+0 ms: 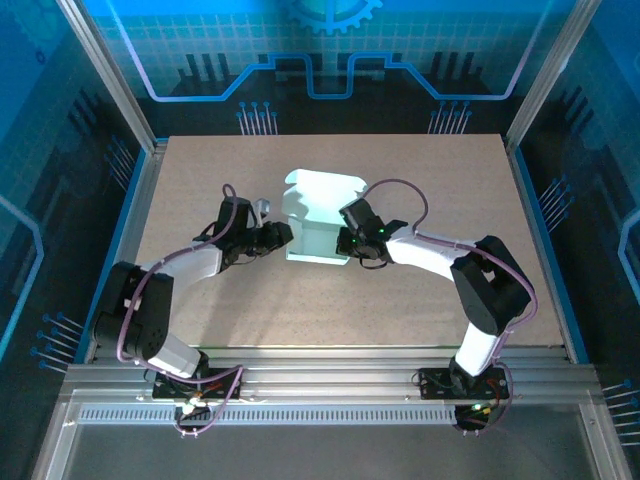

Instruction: Fold the paper box

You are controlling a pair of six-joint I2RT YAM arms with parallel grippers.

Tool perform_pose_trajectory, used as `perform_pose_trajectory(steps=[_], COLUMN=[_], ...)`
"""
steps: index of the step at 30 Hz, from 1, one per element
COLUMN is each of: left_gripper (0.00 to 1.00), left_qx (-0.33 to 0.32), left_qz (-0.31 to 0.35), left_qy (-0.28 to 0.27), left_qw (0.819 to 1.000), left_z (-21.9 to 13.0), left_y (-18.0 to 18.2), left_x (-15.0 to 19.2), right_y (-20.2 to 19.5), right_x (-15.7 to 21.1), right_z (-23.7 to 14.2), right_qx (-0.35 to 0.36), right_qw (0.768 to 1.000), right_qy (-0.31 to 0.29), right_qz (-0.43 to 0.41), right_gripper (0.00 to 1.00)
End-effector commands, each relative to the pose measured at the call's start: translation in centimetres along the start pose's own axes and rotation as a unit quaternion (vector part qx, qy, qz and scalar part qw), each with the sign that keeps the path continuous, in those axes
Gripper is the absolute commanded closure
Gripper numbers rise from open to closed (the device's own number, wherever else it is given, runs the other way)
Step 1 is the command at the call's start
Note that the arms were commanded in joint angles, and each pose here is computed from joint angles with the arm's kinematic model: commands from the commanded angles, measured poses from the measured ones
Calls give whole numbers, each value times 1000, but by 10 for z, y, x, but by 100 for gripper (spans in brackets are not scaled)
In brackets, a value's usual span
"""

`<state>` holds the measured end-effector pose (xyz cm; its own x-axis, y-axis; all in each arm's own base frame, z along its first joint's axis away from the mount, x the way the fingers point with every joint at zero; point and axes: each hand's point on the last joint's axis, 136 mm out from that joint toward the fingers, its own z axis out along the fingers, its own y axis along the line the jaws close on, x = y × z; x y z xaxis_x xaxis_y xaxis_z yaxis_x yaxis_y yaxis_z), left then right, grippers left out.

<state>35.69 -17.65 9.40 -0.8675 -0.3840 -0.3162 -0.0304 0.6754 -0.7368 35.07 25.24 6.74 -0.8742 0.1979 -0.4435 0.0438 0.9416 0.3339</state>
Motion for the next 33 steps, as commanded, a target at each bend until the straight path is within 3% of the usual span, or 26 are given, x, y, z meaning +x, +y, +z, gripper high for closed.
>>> perform_pose_trajectory(steps=[1, 10, 15, 24, 33], left_gripper=[66, 78, 88, 91, 100], left_qx=[-4, -65, -135, -174, -277], left_qz=[20, 32, 38, 21, 55], left_qy=[28, 29, 16, 7, -7], left_qw=[999, 997, 990, 984, 959], left_z=[7, 14, 14, 23, 16], left_y=[-4, 12, 27, 29, 48], left_x=[9, 13, 10, 7, -1], right_y=[21, 24, 33, 50, 79], right_x=[-11, -18, -15, -6, -6], right_z=[-16, -27, -27, -26, -44], right_qx=[8, 84, 100, 107, 120], right_qw=[999, 994, 992, 991, 982], right_qy=[-23, -49, -52, -64, -126], right_qz=[-35, -52, -52, -54, -71], right_gripper=[100, 100, 100, 100, 100])
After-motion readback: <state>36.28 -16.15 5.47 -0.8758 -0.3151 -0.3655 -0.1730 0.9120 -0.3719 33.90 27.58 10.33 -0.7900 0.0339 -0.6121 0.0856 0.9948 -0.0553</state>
